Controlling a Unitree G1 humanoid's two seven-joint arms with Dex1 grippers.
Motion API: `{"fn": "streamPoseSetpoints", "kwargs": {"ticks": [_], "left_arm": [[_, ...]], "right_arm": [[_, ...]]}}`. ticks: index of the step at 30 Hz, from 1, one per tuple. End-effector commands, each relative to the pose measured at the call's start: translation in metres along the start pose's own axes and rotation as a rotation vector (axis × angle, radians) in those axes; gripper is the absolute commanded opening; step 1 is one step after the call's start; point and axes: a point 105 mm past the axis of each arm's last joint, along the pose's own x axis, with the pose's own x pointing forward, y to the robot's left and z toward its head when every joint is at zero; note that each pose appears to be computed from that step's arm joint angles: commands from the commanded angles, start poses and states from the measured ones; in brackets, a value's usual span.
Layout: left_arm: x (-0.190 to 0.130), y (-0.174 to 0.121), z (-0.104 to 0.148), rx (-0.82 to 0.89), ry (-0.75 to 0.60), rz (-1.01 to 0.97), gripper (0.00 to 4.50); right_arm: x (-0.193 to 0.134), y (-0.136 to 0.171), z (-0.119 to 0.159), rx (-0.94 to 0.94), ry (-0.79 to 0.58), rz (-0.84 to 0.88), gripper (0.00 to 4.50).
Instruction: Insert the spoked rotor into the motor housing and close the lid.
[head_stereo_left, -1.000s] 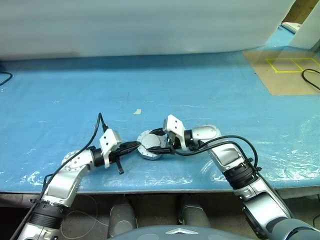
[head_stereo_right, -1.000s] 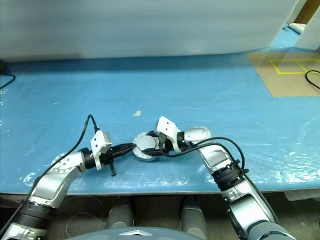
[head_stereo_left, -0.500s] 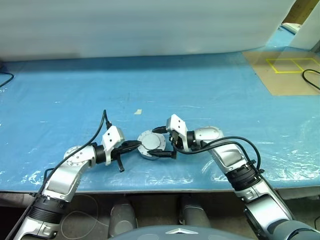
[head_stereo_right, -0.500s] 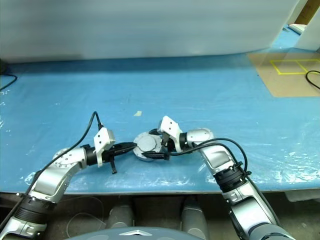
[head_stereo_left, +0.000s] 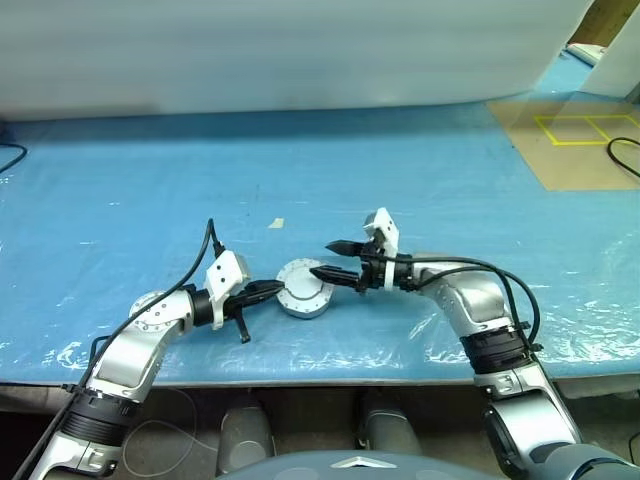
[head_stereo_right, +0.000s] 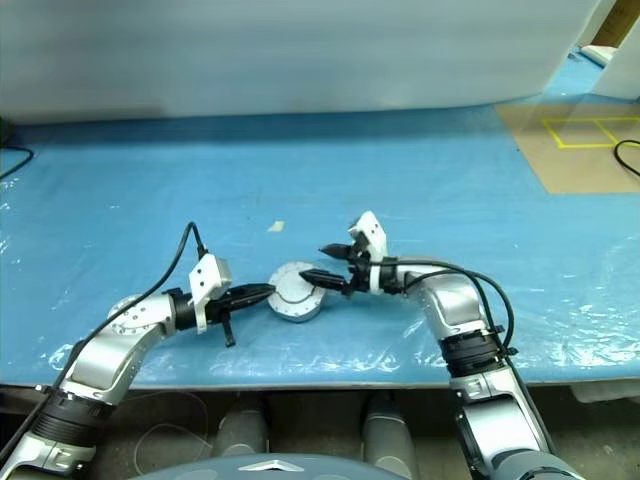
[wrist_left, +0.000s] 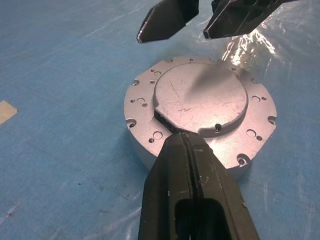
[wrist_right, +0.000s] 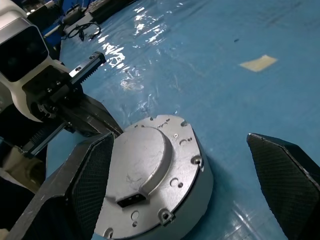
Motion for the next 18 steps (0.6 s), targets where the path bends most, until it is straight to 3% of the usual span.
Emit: {"fn": "streamPoseSetpoints", "kwargs": {"ticks": [1,10,18], "left_arm": [[0.003,-0.005,-0.014,-0.025,0.050,-0.014,0.00],[0.003,-0.004,-0.013,-0.020,0.043,-0.007,0.00],[0.003,-0.004,-0.014,-0.017,0.041,-0.003,0.00]], "right_arm": [[-0.009,0.008,-0.007,0.164,0.053,0.040,4.48],[-0.015,0.014,-0.025,0.546,0.131,0.060,4.48],[-0.006,0.006,-0.031,0.622,0.126,-0.021,4.48]]}}
